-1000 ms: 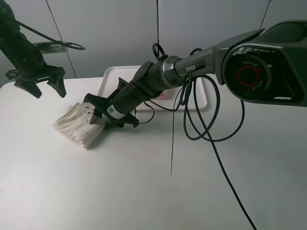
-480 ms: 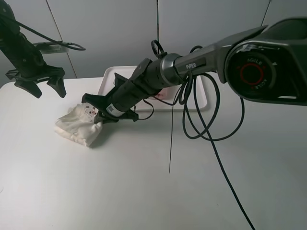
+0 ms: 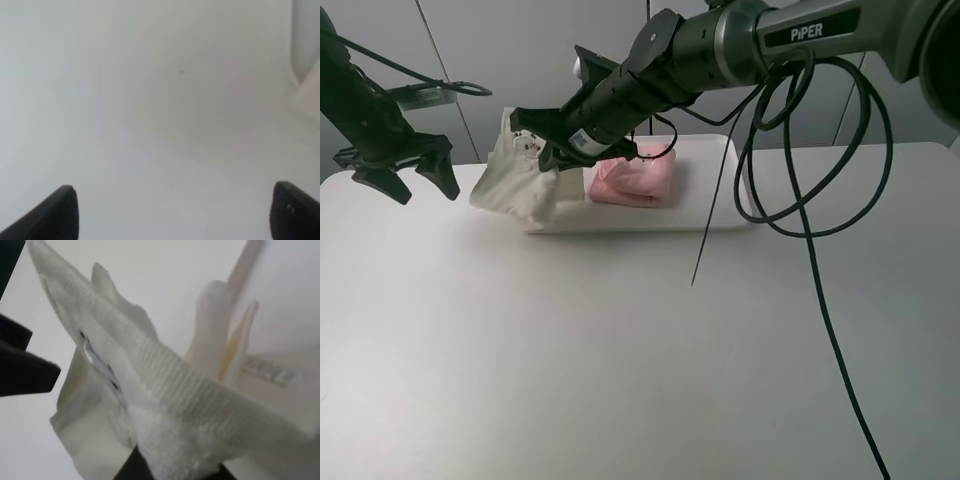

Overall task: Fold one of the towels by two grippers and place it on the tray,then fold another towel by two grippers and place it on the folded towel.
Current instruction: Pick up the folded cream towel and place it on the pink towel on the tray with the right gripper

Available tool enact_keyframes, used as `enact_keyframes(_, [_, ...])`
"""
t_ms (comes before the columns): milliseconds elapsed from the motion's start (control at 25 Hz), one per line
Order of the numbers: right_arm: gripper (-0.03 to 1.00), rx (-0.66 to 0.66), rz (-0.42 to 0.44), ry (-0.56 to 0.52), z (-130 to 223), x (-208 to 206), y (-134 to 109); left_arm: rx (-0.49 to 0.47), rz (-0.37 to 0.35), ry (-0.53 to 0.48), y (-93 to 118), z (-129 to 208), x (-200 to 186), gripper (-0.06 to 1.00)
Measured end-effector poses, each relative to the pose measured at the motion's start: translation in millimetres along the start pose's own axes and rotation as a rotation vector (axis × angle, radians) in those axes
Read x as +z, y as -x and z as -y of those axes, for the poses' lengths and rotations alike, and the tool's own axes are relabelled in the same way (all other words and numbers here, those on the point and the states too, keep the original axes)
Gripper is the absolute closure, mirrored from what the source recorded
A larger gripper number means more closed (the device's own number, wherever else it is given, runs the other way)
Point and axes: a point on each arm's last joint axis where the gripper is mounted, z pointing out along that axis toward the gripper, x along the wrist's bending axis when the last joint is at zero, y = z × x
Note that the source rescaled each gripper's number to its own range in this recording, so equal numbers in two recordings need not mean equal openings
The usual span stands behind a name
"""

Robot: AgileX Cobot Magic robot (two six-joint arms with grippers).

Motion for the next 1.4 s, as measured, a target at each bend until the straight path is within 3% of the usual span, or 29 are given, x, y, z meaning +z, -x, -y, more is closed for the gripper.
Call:
enact_keyframes(240, [0.90,0.061,0.020,0.058,-24,-17,29,0.009,0.016,0.002,1,0,0,-0.04])
enact_keyframes(480, [0.90,0.046,-0.027,0.164,-60,-40,21,0.016,0.013,0.013,1,-1,0,-0.04])
enact_keyframes(640, [0.90,0.061,-0.024,0.203,-73,-52,30,0.017,0.013,0.013,1,-1,0,-0.04])
enact_keyframes(920, [0.90,0.174,-0.012,0.117,-74,-57,74,0.017,0.013,0.013,1,-1,0,-0.04])
enact_keyframes(1160, [0.90,0.243,0.008,0.006,-57,-31,109,0.020,0.013,0.013,1,-1,0,-0.04])
enact_keyframes(1400, [0.90,0.225,0.083,0.001,-47,-11,132,0.020,0.013,0.013,1,-1,0,-0.04])
